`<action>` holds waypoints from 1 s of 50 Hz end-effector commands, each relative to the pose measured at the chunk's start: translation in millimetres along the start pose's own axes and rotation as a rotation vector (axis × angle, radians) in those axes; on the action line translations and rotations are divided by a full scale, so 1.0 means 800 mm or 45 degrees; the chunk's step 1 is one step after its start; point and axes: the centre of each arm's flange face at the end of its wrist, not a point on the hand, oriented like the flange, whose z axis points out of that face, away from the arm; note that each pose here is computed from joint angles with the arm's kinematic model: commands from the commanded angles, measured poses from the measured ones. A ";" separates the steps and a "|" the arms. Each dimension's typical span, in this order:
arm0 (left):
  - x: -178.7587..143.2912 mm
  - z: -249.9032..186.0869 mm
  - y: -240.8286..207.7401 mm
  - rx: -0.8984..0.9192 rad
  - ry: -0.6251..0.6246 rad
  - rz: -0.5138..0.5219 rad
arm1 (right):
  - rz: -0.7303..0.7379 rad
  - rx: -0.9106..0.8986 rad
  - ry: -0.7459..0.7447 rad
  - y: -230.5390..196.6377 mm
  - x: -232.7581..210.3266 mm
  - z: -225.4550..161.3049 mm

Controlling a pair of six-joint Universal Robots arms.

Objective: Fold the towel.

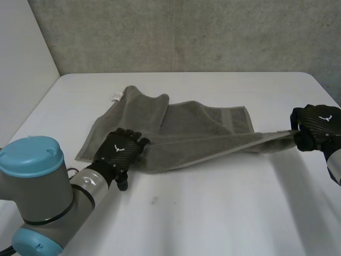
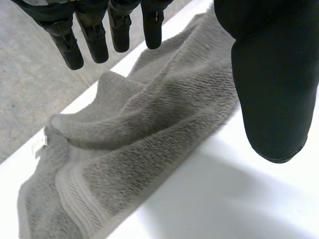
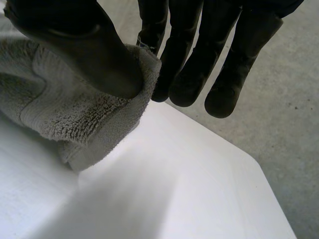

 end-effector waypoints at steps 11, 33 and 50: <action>-0.029 0.018 0.019 -0.026 -0.109 -0.049 | 0.081 -0.022 0.009 0.010 0.013 0.005; -0.152 0.053 0.070 -0.152 -0.395 -0.139 | 0.089 -0.068 -0.013 0.023 0.007 0.006; -0.160 0.078 0.091 -0.175 -0.390 -0.152 | 0.091 -0.077 -0.018 0.026 0.006 0.006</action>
